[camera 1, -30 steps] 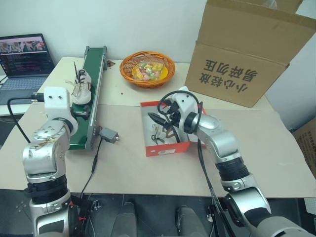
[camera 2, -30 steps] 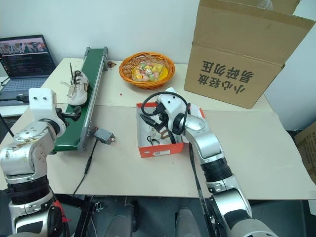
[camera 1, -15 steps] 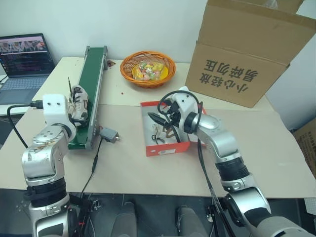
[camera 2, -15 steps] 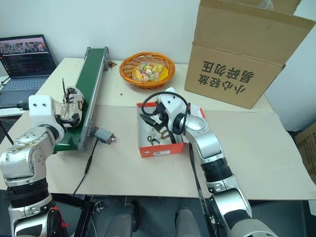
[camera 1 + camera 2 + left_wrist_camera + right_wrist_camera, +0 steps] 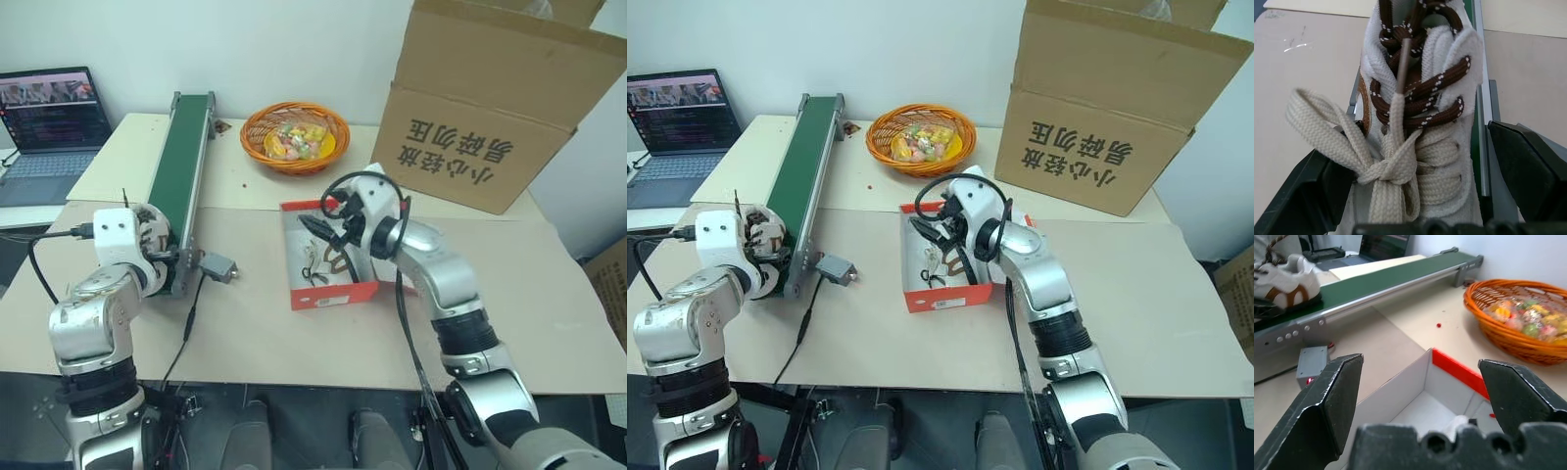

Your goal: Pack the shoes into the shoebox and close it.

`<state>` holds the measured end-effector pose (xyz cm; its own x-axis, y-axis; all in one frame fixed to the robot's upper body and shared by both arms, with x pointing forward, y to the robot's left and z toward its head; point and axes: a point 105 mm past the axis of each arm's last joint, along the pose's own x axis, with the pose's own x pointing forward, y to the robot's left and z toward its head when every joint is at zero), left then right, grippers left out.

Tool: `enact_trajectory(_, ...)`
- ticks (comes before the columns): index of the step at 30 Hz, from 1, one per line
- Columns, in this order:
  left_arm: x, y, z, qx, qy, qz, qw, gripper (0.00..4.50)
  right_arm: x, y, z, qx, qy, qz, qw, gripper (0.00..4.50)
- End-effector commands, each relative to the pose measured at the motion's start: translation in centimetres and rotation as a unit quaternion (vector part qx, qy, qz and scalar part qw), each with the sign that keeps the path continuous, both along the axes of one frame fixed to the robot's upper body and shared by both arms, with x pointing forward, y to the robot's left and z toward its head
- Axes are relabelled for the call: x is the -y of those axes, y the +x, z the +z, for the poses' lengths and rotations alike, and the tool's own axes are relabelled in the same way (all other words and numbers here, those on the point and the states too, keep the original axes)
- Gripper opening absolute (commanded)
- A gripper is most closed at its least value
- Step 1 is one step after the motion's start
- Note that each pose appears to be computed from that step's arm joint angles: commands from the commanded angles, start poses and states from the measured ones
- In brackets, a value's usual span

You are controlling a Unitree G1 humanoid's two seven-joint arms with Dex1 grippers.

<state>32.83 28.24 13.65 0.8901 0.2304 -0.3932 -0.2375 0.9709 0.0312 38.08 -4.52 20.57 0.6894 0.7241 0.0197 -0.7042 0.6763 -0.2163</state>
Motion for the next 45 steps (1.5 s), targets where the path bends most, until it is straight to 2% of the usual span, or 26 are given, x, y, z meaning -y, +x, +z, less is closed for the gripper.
enact_trajectory(1, 1.3, -0.1, -0.7, -0.011, -0.030, -0.016, 0.999, 4.39, 0.8, -0.2, 3.5, 0.045, 0.030, -0.005, 0.998, 4.49)
enact_trajectory(8, 1.1, -0.2, -0.3, -0.006, -0.017, -0.018, 1.000, 4.39, 1.1, 0.0, 4.0, 0.053, 0.032, -0.010, 0.998, 4.49)
enact_trajectory(11, 1.1, -0.1, -0.1, 0.000, -0.018, -0.017, 1.000, 3.65, 1.1, -0.1, 4.1, 0.053, 0.033, -0.009, 0.998, 4.50)
enact_trajectory(17, 1.2, -0.1, 0.1, 0.005, -0.020, -0.018, 1.000, 1.48, 1.1, -0.1, 4.5, 0.057, 0.037, -0.010, 0.998, 4.50)
enact_trajectory(19, 1.3, 0.0, 0.1, 0.005, -0.021, -0.018, 1.000, 0.97, 1.2, -0.1, 4.5, 0.057, 0.037, -0.011, 0.998, 4.50)
enact_trajectory(22, 1.3, 0.0, 0.0, 0.003, -0.021, -0.020, 1.000, 0.47, 1.3, -0.1, 4.5, 0.058, 0.037, -0.012, 0.998, 4.50)
enact_trajectory(27, 1.6, 0.3, 0.2, 0.004, -0.022, -0.023, 0.999, 0.24, 1.5, 0.0, 4.7, 0.059, 0.040, -0.017, 0.997, 4.50)
enact_trajectory(40, 6.3, 1.7, 5.9, 0.085, 0.029, -0.096, 0.991, 0.24, 1.2, 0.1, 4.4, 0.040, 0.052, -0.006, 0.998, 4.50)
enact_trajectory(42, 7.6, 2.0, 7.1, 0.116, 0.039, -0.120, 0.985, 0.24, 1.1, 0.3, 4.4, 0.021, 0.068, -0.005, 0.997, 4.50)
enact_trajectory(45, 11.5, 2.1, 9.6, 0.202, 0.005, -0.197, 0.959, 0.24, -0.3, -0.3, 5.3, -0.066, 0.151, 0.051, 0.985, 4.50)
